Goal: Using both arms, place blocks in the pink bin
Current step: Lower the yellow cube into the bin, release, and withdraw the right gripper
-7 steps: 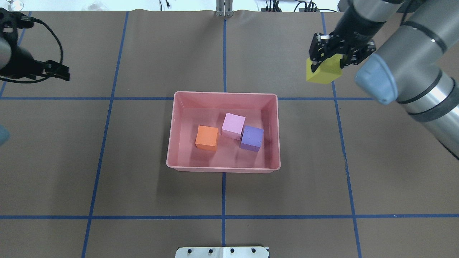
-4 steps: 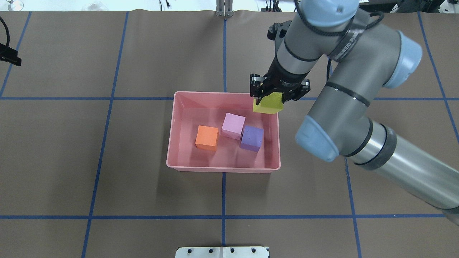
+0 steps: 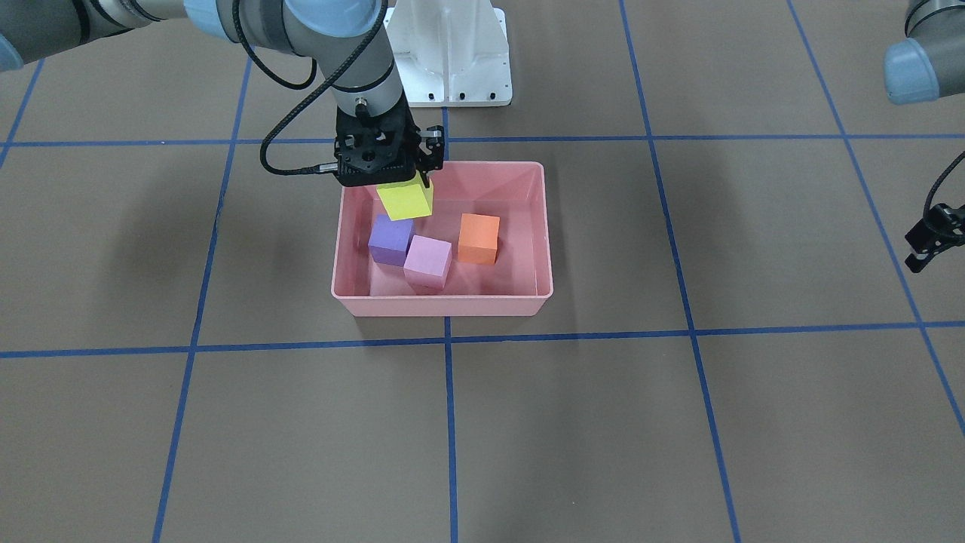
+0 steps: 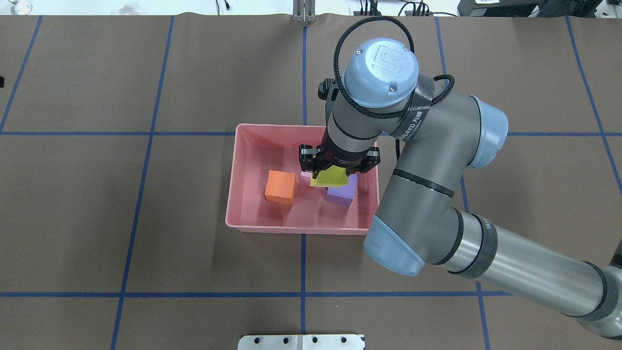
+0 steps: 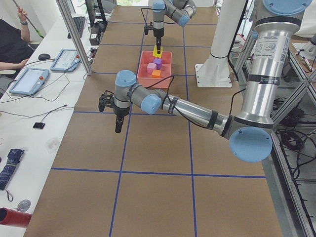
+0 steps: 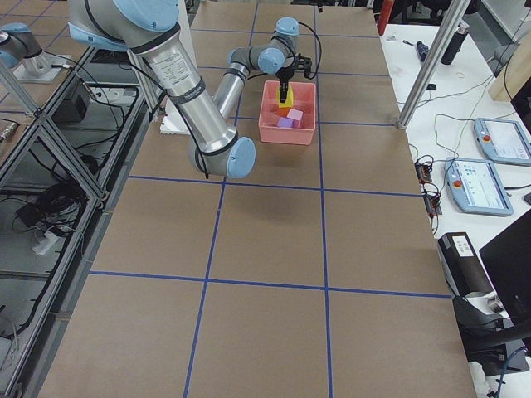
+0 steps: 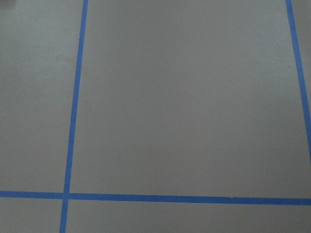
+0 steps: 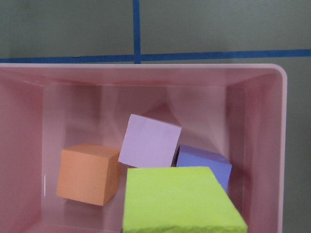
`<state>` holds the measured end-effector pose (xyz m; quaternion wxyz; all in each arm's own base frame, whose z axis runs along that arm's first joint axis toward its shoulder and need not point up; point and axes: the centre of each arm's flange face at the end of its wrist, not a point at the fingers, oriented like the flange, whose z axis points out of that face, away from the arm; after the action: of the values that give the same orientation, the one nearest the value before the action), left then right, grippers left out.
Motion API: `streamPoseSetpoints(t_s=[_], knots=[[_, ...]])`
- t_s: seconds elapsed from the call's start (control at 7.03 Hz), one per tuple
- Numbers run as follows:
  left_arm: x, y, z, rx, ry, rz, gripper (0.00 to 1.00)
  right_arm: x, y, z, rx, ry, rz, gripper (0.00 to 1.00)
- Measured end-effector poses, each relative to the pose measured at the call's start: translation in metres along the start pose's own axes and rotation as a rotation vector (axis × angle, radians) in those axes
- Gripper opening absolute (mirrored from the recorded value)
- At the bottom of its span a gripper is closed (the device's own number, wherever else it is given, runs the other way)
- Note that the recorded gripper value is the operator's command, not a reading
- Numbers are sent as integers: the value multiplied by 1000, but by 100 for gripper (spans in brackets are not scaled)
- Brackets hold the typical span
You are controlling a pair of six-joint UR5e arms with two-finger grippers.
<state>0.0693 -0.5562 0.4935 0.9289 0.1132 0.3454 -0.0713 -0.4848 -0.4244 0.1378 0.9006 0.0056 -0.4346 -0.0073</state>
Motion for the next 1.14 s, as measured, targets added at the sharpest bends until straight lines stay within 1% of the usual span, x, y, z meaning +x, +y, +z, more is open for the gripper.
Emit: streamPoseSetpoints(t_s=[0.14,0.28,0.71,0.85,1.0,1.14], knots=[[-13,5,8,-16,-15,-19,100,-5,7,4,-2,0,-10,99],[-25,7,14,-29,-27,-32,100,-8,9,7,-1,-3,-16,100],[-53,17,24,-55,-48,6,100,-9,8,9,3,-11,-8,100],[-58,21,26,-63,-53,8,100,-5,2,5,12,-11,4,100],[-62,24,29,-70,-56,9,100,10,-16,-5,29,-7,31,100],[-67,24,32,-77,-61,33,100,41,-43,-19,45,5,59,100]])
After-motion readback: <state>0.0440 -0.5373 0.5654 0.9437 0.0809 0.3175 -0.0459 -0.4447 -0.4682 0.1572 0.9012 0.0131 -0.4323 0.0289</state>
